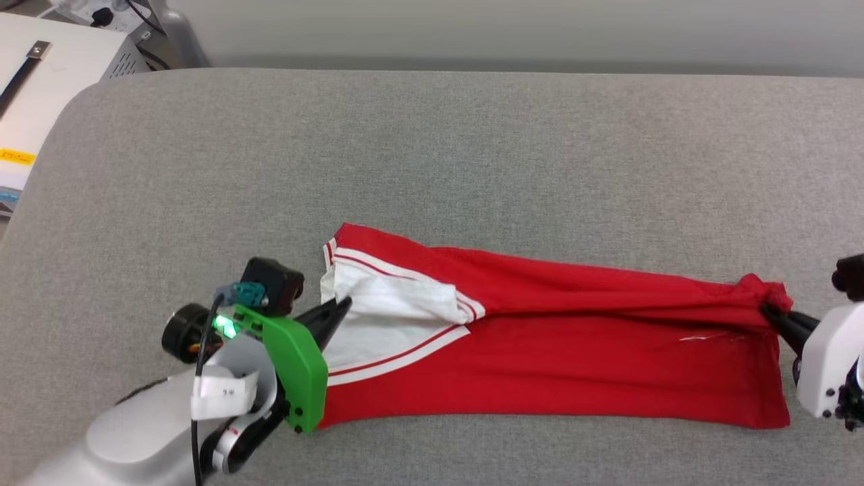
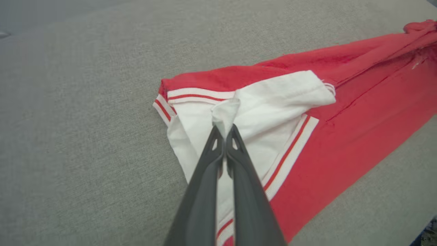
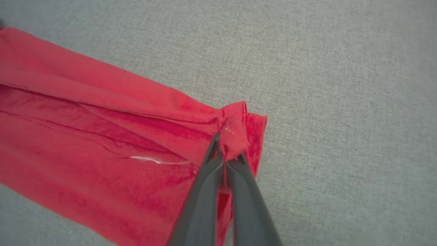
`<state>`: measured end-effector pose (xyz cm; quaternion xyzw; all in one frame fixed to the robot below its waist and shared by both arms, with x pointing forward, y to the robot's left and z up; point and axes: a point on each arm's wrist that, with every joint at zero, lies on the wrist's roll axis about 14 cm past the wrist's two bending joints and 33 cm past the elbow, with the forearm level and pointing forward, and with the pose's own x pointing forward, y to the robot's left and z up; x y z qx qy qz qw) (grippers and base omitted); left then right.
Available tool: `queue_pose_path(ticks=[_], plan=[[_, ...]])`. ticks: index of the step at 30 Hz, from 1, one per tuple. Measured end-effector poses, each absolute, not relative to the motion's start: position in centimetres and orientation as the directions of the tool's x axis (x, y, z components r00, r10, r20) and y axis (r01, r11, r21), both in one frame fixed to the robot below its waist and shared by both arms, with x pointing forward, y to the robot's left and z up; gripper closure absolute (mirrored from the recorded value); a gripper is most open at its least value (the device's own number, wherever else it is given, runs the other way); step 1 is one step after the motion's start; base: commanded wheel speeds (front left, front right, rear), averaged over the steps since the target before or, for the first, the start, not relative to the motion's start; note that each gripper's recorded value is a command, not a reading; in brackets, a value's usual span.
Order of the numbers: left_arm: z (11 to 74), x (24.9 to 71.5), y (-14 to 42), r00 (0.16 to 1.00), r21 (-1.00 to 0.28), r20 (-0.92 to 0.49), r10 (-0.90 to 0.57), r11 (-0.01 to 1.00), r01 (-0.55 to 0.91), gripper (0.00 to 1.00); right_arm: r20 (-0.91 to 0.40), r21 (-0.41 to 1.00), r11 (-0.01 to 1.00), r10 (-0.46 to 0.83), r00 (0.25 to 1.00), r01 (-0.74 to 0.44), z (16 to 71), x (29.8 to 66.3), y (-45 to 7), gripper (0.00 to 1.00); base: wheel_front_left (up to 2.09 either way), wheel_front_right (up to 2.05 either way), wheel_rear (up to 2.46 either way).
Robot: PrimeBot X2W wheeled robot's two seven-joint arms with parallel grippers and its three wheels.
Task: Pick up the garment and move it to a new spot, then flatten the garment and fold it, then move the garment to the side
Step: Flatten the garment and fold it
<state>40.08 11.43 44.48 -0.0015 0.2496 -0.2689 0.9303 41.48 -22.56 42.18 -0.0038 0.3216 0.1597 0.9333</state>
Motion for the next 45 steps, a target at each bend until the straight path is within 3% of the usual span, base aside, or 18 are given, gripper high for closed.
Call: queue_pose_path(ticks=[14, 15, 16, 17, 28, 31, 34, 45], plan=[[39.8, 35.8, 12.7, 0.698, -0.175, -0.56, -0.446, 0.888, 0.426, 1.0, -0.651, 0.196, 0.958, 0.285, 0.704, -0.207, 38.6, 35.7, -22.2, 1.0, 0.0, 0.0, 0.0], [39.7, 35.8, 12.7, 0.701, -0.174, -0.56, -0.442, 0.89, 0.422, 0.85, -0.653, 0.198, 0.959, 0.285, 0.702, -0.205, 38.5, 35.5, -22.1, 1.0, 0.0, 0.0, 0.0], [39.6, 35.9, 12.8, 0.703, -0.173, -0.559, -0.44, 0.891, 0.42, 0.17, -0.651, 0.199, 0.959, 0.285, 0.703, -0.204, 38.5, 35.6, -22.1, 0.69, 0.0, 0.0, 0.0], [39.8, 36.0, 12.8, 0.717, -0.172, -0.544, -0.436, 0.894, 0.413, 0.0, -0.646, 0.206, 0.957, 0.289, 0.706, -0.203, 38.6, 35.6, -21.8, 0.0, 0.0, 0.0, 0.0], [44.4, 38.5, 15.2, 0.896, -0.112, -0.339, -0.286, 0.958, 0.263, 0.0, -0.464, 0.203, 0.957, 0.282, 0.84, -0.209, 45.5, 38.1, -22.7, 0.0, 0.0, 0.0, 0.0], [46.4, 39.3, 16.0, 0.937, -0.081, -0.262, -0.231, 0.973, 0.217, 0.0, -0.465, 0.181, 0.964, 0.26, 0.846, -0.197, 46.6, 38.5, -23.8, 0.0, 0.0, 0.0, 0.0], [47.7, 39.6, 17.0, 0.965, -0.043, -0.197, -0.175, 0.985, 0.17, 0.0, -0.507, 0.208, 0.964, 0.252, 0.824, -0.167, 46.5, 38.5, -24.7, 0.0, 0.0, 0.0, 0.0], [48.9, 38.7, 19.8, 0.998, -0.006, -0.066, 0.013, 1.0, -0.014, 0.0, -0.715, 0.298, 0.95, 0.288, 0.637, -0.095, 41.6, 36.6, -24.8, 0.0, 0.0, 0.0, 0.0]])
